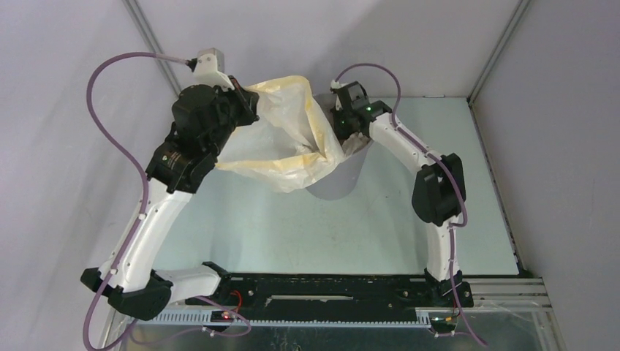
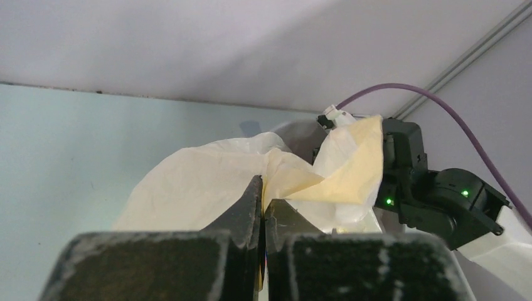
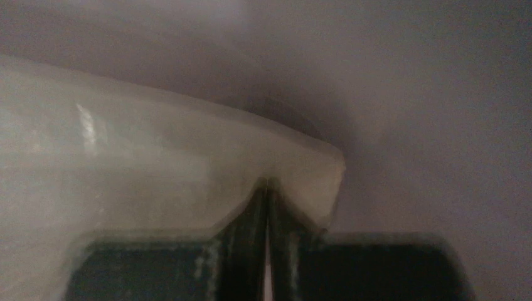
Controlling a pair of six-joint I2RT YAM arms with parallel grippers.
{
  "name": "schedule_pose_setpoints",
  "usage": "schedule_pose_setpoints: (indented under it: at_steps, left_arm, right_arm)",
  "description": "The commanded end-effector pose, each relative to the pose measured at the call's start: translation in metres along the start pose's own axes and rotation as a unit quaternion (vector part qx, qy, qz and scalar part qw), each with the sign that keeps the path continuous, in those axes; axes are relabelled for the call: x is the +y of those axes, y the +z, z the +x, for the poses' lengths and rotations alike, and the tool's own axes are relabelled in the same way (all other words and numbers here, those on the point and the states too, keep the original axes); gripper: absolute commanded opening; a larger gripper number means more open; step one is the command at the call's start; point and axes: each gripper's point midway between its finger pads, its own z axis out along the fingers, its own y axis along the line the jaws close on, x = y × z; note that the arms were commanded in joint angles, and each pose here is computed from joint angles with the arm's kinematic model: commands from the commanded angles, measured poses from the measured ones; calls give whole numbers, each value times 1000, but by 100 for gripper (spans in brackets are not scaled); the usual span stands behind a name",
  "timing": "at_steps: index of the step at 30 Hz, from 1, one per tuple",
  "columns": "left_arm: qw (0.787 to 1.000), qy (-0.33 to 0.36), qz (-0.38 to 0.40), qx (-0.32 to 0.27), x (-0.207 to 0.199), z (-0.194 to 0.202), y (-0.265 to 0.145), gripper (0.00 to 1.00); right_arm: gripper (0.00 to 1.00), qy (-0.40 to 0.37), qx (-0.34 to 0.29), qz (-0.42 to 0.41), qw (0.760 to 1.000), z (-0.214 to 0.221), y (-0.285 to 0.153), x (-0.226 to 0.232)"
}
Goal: Put the trash bags into the trash bin
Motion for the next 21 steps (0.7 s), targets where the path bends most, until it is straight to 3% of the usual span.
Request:
schedule_pose_setpoints:
  at_steps: [1,6,10,16,21]
  left_arm:
    - [1000,-12,21,4,-6,4,8,3]
    - [1000,-18,19,-5,-2,-3,4,3]
    - [999,-23,21,-11,-2,-8,0,3]
    - [999,-29,27,-13,-4,-11,-3,3]
    - [999,-32,31,-14,-6,-13,-5,4]
  right_arm:
    - [0,2,-26,-8,1000,-9,-10,5]
    - [2,-10,-93,-37,995,-46,-80,16]
    - [27,-23,-134,-66,989,-63,-140,28]
    - [44,-63,-163,-81,981,-58,-200,53]
    - [66,-102,-194,-70,973,-48,-235,82]
